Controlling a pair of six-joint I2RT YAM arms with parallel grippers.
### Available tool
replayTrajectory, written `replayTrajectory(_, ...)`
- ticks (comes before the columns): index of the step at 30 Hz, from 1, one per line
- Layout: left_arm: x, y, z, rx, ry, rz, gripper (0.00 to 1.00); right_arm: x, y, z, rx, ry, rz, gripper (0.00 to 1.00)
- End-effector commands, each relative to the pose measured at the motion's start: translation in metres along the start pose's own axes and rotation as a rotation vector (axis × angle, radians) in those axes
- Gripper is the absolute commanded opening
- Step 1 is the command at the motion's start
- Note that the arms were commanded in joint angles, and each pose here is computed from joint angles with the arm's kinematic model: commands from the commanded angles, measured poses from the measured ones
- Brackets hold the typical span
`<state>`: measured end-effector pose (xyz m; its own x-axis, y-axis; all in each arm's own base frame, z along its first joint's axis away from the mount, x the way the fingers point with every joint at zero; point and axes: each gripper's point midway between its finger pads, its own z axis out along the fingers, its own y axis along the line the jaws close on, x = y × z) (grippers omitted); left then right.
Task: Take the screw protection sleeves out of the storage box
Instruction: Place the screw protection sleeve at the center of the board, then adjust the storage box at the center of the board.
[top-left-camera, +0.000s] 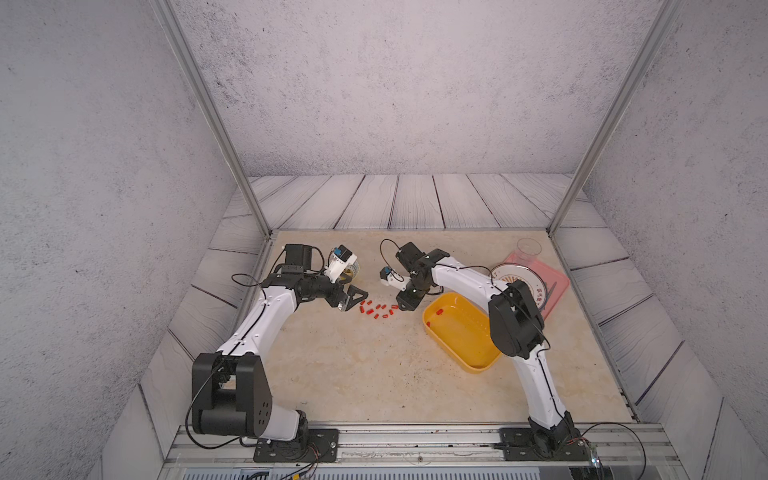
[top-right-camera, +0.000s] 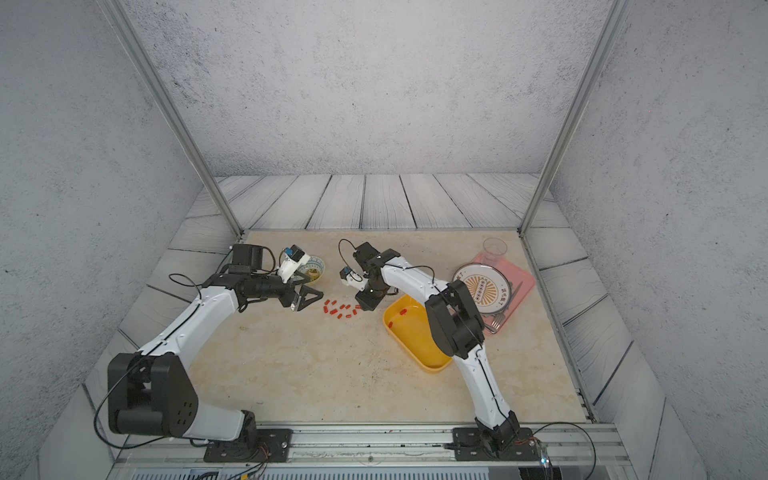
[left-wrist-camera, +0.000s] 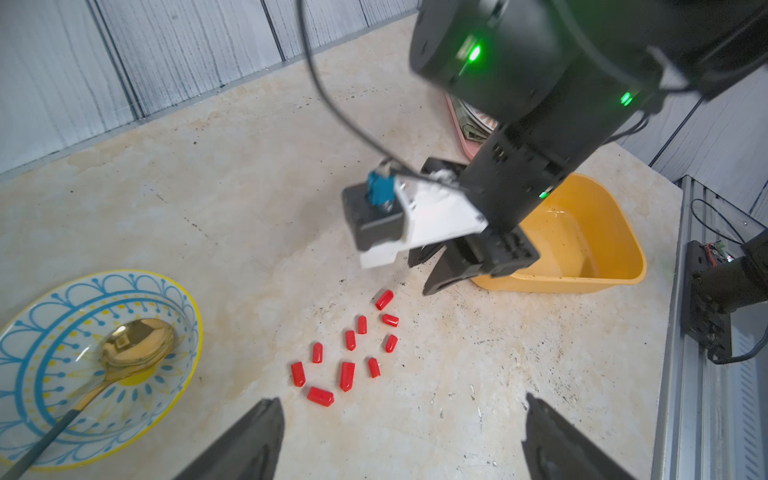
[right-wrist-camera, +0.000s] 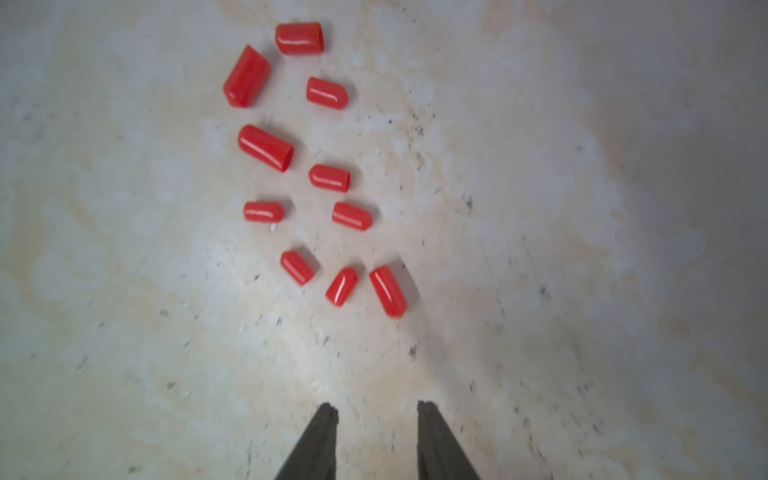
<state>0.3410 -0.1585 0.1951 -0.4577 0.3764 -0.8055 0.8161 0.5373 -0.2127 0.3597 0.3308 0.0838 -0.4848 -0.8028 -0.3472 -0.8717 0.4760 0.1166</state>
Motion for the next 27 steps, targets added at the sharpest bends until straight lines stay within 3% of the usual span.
replayTrajectory(1, 0.003, -0.018, 0.014, 0.047, 0.042, 0.049, 0.91, 0.008, 0.006, -0.083, -0.014, -0.134, -0.045, 0.37)
replayTrajectory(7, 0.014, -0.046, 0.067, 0.061, 0.207, 0.070, 0.91, 0.078, -0.023, -0.112, 0.069, -0.151, 0.054, 0.40)
replayTrajectory(11, 0.016, -0.070, 0.098, 0.103, 0.285, 0.017, 0.88, 0.118, -0.048, -0.121, 0.131, -0.151, 0.176, 0.41)
replayTrajectory(17, 0.031, -0.099, 0.138, 0.101, 0.383, 0.118, 0.89, 0.180, -0.051, -0.119, 0.082, -0.065, 0.341, 0.61)
replayTrajectory(27, 0.039, -0.113, 0.165, 0.121, 0.479, -0.194, 0.90, 0.229, -0.058, -0.087, 0.150, 0.085, 0.411, 0.56)
